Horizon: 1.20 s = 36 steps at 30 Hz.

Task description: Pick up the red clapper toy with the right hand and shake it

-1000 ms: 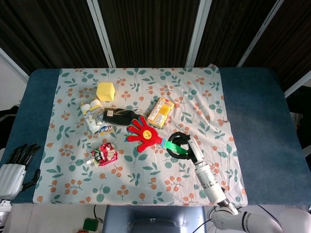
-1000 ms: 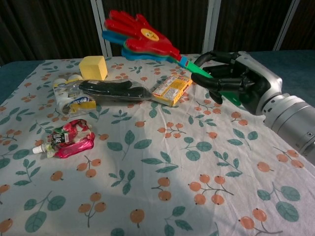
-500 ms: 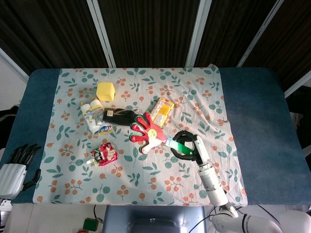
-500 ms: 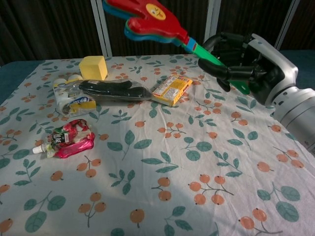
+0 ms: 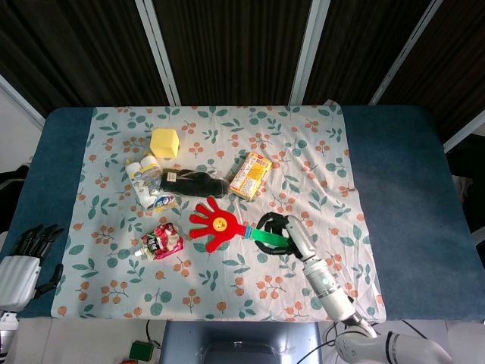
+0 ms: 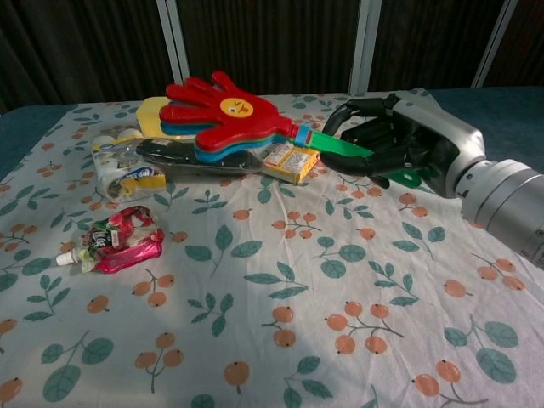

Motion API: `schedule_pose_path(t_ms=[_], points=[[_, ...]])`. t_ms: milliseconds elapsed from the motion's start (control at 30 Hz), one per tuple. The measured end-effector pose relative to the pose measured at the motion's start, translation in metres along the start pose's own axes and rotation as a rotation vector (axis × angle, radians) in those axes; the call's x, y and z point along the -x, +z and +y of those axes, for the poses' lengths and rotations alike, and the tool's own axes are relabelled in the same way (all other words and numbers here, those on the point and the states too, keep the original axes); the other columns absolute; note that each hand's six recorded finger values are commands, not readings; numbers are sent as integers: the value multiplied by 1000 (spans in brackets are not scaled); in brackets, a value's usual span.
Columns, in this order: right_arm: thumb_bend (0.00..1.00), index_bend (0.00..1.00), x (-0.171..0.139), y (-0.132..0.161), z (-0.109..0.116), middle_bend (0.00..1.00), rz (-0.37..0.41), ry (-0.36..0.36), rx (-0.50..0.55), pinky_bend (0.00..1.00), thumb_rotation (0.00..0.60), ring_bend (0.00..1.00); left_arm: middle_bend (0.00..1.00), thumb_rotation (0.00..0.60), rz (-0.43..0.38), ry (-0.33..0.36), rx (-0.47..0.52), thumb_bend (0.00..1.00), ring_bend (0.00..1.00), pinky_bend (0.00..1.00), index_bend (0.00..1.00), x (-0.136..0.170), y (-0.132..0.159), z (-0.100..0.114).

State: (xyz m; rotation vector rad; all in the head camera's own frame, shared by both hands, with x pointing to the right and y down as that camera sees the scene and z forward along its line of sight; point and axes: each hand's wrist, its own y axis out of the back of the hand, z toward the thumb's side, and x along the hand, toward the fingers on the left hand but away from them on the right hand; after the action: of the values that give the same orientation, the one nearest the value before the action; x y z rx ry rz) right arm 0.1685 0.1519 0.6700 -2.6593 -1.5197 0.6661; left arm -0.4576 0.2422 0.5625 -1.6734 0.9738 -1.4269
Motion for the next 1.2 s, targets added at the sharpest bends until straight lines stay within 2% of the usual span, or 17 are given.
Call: schedule_pose_path(t_ms=[67,200,300,367,467,633,700,833,900,967,1067,1200], points=[[577,912,-3,11,10,877,50,-41,109,927,600,893,93,600,2,1,0,474,40,111,136,0,0,0],[578,912,-16,38,46,877,220,-197,372,927,600,894,92,600,4,-4,-1,474,40,111,136,-2,0,0],[577,912,-28,50,65,877,317,-270,471,927,600,894,92,600,5,-10,-4,474,47,111,137,-3,0,-2],[577,912,-30,51,68,877,332,-280,481,927,600,894,92,600,3,-12,-7,474,48,111,137,-2,1,-3],[577,912,-27,45,60,877,294,-261,418,927,600,894,93,600,2,-11,-9,474,48,111,137,-2,2,-4],[577,918,-18,22,34,879,201,-202,140,922,600,897,92,600,2,-14,-9,474,48,110,137,-1,1,-4],[577,922,-14,9,20,879,148,-162,15,920,600,897,92,600,2,-13,-7,473,48,110,137,-1,1,-4],[577,924,-9,-12,-1,879,54,-79,-170,917,600,897,92,600,5,-7,-2,473,48,111,137,0,-1,-2],[577,924,-8,-19,-9,879,17,-44,-216,916,600,897,92,600,6,-6,-1,472,48,110,137,0,-1,-2],[577,925,-8,-19,-12,879,3,-31,-215,916,600,897,93,600,5,-8,-2,472,48,111,137,1,-1,-4],[577,925,-8,-18,-11,879,-9,-24,-200,916,600,897,93,600,3,-9,-3,474,48,111,137,1,-1,-5],[577,921,-7,-25,-11,879,-58,13,-255,906,600,893,92,600,2,-12,-4,474,48,111,137,1,-1,-6]])
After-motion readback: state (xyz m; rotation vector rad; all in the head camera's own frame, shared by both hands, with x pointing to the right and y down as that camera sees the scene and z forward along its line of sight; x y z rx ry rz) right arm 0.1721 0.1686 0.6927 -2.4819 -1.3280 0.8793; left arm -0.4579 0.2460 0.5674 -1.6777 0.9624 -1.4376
